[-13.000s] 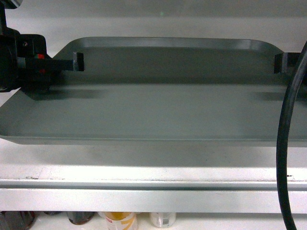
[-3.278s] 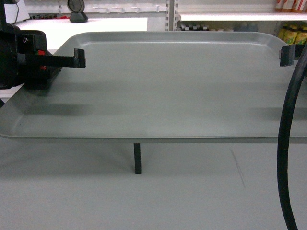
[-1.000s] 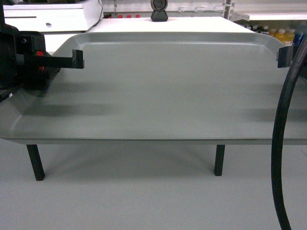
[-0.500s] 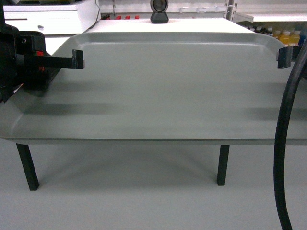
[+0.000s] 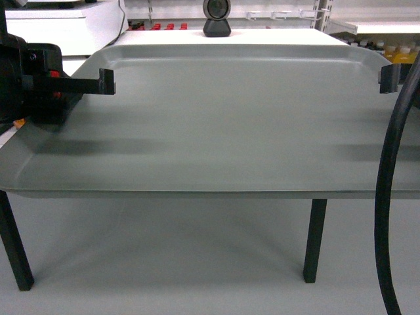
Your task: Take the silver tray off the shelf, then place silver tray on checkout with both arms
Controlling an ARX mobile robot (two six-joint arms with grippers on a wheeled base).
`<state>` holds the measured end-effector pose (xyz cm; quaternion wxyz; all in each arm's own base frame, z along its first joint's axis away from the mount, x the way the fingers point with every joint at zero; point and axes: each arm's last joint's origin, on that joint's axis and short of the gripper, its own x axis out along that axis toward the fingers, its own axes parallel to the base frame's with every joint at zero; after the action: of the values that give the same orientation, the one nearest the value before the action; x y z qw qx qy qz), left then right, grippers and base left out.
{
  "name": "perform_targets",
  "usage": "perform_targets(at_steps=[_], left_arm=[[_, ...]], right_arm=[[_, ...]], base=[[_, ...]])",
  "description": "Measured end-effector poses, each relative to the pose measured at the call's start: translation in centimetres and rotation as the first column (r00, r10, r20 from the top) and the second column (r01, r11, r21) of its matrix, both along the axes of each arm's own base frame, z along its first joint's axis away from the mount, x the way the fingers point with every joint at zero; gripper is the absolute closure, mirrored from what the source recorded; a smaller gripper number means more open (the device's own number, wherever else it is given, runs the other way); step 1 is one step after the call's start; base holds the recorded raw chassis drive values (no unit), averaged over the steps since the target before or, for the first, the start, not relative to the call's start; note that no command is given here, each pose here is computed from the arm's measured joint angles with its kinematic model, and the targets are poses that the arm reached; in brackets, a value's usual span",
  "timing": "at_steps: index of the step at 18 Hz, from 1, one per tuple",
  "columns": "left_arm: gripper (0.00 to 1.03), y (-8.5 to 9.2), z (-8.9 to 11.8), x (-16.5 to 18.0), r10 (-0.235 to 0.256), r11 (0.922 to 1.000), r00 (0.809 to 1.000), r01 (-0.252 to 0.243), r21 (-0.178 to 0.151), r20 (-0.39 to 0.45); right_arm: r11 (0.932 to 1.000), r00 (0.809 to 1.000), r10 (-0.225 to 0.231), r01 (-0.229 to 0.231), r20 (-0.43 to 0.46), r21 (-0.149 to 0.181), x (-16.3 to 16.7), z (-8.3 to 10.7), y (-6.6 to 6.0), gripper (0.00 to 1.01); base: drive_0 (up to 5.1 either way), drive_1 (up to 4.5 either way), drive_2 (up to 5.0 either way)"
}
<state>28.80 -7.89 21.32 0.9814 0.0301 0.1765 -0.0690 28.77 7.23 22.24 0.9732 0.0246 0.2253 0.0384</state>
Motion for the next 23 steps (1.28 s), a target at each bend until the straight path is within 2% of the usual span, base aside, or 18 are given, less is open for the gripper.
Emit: perform_targets(at_steps=[23], left_arm=[[0.99, -0.02, 0.04, 0.03, -0.001, 1.0, 1.0, 0.001, 0.0, 0.002]], right_arm=[[1.0, 1.0, -0.001, 0.001, 0.0, 0.0, 0.01, -0.01, 0.0, 0.98]], base=[[0.1, 4.23, -4.1]])
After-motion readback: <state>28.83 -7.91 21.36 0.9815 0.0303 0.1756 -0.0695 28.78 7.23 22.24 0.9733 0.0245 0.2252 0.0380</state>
